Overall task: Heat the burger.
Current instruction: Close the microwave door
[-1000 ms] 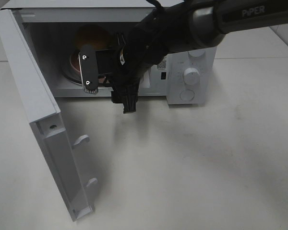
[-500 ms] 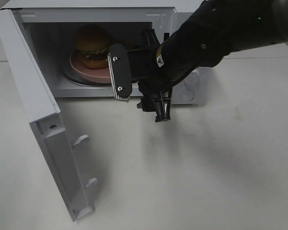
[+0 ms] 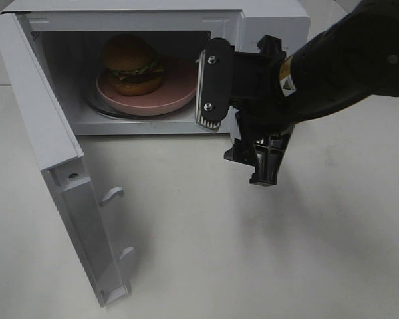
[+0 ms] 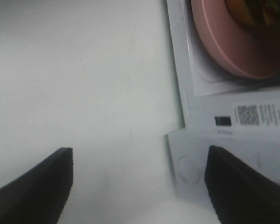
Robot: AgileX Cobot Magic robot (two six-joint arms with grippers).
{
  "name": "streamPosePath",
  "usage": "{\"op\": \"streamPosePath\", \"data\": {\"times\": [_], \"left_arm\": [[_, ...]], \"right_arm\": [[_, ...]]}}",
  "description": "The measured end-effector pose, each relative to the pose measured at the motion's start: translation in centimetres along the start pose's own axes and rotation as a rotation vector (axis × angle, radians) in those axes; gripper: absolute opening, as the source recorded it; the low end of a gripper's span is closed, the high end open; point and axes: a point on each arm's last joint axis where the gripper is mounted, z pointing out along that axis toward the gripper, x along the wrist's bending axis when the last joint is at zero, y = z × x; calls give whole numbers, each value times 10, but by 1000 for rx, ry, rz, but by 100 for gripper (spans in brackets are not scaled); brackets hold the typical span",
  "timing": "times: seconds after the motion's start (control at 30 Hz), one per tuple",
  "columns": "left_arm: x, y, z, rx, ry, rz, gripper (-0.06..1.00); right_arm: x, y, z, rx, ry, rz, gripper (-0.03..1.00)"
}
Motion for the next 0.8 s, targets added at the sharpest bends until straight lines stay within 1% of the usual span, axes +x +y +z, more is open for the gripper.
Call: {"op": "streamPosePath", "data": {"times": [0.03, 0.07, 0.1, 0.13, 0.17, 0.2, 0.23, 0.27, 0.3, 0.33, 0.37, 0.4, 0.47, 0.57, 0.6, 0.67, 0.73, 0.77, 0.8], "left_arm": [[0, 0, 0, 0, 0, 0, 98], [0, 0, 0, 0, 0, 0, 98], [0, 0, 0, 0, 0, 0, 98], [0, 0, 0, 0, 0, 0, 98], [0, 0, 0, 0, 0, 0, 98], [0, 0, 0, 0, 0, 0, 98], [0, 0, 0, 0, 0, 0, 98], [0, 0, 0, 0, 0, 0, 98], [0, 0, 0, 0, 0, 0, 98], [0, 0, 0, 0, 0, 0, 98], [0, 0, 0, 0, 0, 0, 98], [0, 0, 0, 0, 0, 0, 98], [0, 0, 0, 0, 0, 0, 98], [0, 0, 0, 0, 0, 0, 98], [0, 0, 0, 0, 0, 0, 98], [0, 0, 0, 0, 0, 0, 98], [0, 0, 0, 0, 0, 0, 98], [0, 0, 0, 0, 0, 0, 98], [0, 0, 0, 0, 0, 0, 98]], "right_arm": [[0, 0, 0, 0, 0, 0, 77], [1, -4, -9, 37, 13, 94, 77], [2, -7, -14, 62, 20, 144, 77], [2, -7, -14, 62, 20, 144, 77], [3, -12, -24, 115, 32, 235, 77], [3, -12, -24, 115, 32, 235, 77], [4, -16, -33, 164, 40, 326, 77], [4, -18, -38, 183, 39, 367, 77], [4, -18, -38, 183, 39, 367, 77], [5, -23, -49, 232, 37, 466, 77], [5, -25, -54, 256, 36, 514, 77], [5, -25, -54, 256, 36, 514, 77], [7, -32, -76, 329, 19, 676, 77], [7, -34, -82, 341, 13, 702, 77], [9, -37, -94, 368, 11, 749, 77], [10, -39, -101, 381, 14, 767, 77], [14, -44, -120, 414, 33, 813, 77], [14, -44, -120, 414, 33, 813, 77], [17, -46, -132, 421, 44, 834, 76]]}}
